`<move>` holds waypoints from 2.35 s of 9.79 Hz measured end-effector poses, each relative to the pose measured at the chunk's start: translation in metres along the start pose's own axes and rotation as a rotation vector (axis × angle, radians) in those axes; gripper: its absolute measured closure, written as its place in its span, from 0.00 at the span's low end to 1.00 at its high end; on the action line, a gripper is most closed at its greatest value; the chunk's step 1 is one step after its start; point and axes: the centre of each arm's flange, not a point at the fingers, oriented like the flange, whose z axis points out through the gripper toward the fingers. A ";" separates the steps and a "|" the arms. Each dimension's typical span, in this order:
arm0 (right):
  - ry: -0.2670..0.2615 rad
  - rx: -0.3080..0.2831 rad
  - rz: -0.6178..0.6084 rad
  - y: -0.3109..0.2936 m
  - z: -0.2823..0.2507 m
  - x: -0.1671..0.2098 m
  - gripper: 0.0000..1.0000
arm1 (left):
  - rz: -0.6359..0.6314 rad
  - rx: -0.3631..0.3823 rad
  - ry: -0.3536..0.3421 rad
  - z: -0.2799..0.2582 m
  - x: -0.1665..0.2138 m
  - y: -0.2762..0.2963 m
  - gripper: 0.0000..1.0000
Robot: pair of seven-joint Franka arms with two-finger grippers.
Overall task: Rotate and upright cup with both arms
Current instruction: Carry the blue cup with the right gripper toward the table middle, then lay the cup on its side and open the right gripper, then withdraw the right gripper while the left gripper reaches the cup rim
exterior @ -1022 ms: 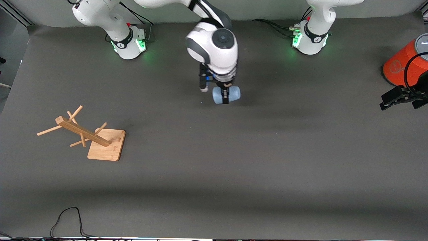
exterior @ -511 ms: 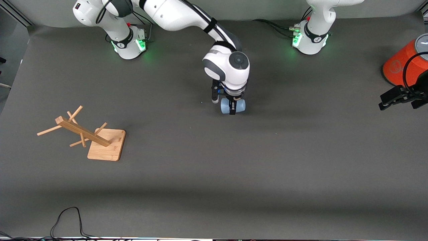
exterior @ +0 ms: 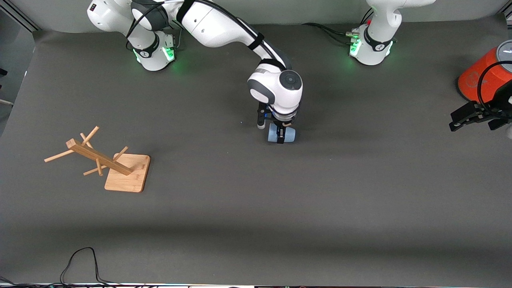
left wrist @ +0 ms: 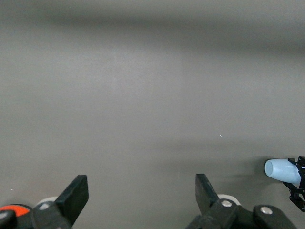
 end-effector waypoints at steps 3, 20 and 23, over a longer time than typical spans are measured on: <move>0.014 0.034 -0.020 -0.004 0.000 0.001 0.00 | 0.000 0.001 -0.021 0.002 -0.002 0.000 0.00; -0.154 -0.181 -0.848 -0.220 -0.391 0.543 0.00 | -0.413 0.304 -0.179 0.207 -0.032 0.351 0.00; -0.209 -0.167 -1.087 -0.231 -0.370 0.639 0.00 | -0.463 0.362 -0.134 0.287 -0.055 0.444 0.00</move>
